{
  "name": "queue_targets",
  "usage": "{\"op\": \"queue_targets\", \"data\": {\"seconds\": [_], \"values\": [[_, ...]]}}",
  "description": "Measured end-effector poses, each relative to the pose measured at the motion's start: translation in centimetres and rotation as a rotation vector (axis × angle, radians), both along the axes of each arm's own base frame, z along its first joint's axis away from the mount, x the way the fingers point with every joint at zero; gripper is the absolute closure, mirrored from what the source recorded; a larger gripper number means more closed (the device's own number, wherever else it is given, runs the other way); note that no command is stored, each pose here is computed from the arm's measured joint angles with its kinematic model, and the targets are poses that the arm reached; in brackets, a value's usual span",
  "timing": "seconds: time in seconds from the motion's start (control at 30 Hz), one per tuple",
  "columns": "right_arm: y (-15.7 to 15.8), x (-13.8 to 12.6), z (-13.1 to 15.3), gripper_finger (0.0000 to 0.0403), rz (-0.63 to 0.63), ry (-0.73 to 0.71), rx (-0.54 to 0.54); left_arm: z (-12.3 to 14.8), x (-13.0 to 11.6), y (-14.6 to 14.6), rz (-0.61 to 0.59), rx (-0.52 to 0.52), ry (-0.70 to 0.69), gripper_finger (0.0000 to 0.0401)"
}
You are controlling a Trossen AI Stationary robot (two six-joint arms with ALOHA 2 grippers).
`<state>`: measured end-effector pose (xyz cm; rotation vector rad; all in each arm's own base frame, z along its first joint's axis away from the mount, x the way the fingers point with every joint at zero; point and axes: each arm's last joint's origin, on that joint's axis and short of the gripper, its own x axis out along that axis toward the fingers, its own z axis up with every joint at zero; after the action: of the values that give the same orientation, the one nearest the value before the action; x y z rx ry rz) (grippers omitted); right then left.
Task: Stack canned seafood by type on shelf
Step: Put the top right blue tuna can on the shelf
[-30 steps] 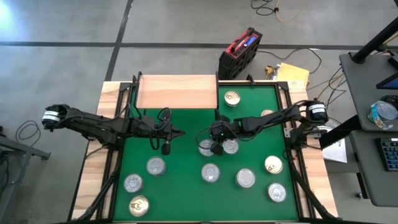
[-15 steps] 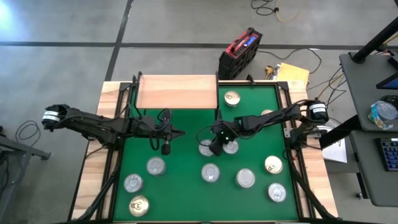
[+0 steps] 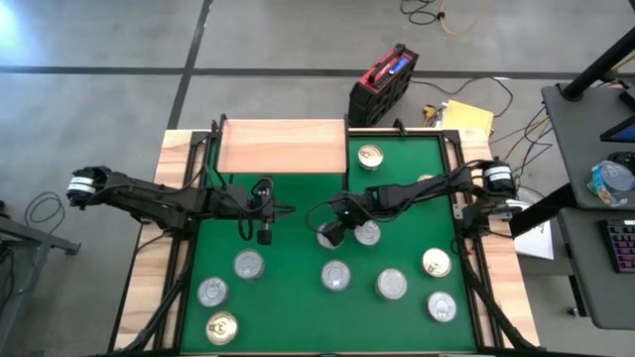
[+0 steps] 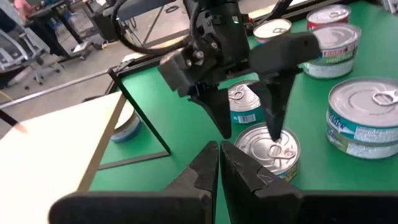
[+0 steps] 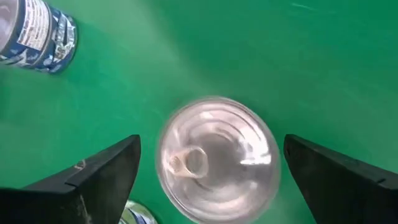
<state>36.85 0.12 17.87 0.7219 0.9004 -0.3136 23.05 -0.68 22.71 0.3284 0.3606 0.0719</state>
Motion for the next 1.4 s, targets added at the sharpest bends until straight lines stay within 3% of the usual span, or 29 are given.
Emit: {"op": "queue_targets", "data": {"seconds": [0.13,0.23,0.33,0.6,1.03,1.23,1.4], "values": [[-0.3,1.1,0.1,0.0019,-0.012,0.181,-0.004,0.0,0.0,0.0,-0.009,0.029,0.007,0.0401],[-0.6,1.8,1.0,0.0019,-0.056,0.269,-0.103,0.0,0.0,0.0,-0.014,0.042,0.01,0.0401],[-0.4,2.6,2.2,0.0019,-0.05,0.274,-0.141,-0.1,-0.1,0.0,-0.02,0.058,0.02,0.0401],[1.3,3.1,3.0,0.0019,-0.054,0.254,-0.064,-0.4,-0.2,0.0,-0.022,0.063,0.057,0.0401],[1.9,3.7,-0.5,0.0019,-0.028,0.359,-0.04,-0.4,-0.2,0.0,-0.022,0.06,0.058,0.0401],[1.4,3.8,-1.1,0.0019,0.001,0.368,-0.053,-0.4,-0.2,0.0,-0.013,0.036,0.058,0.0401],[0.8,3.7,-2.0,0.0019,0.023,0.344,-0.002,-0.5,-0.2,0.0,-0.012,0.031,0.067,0.0401]]}}
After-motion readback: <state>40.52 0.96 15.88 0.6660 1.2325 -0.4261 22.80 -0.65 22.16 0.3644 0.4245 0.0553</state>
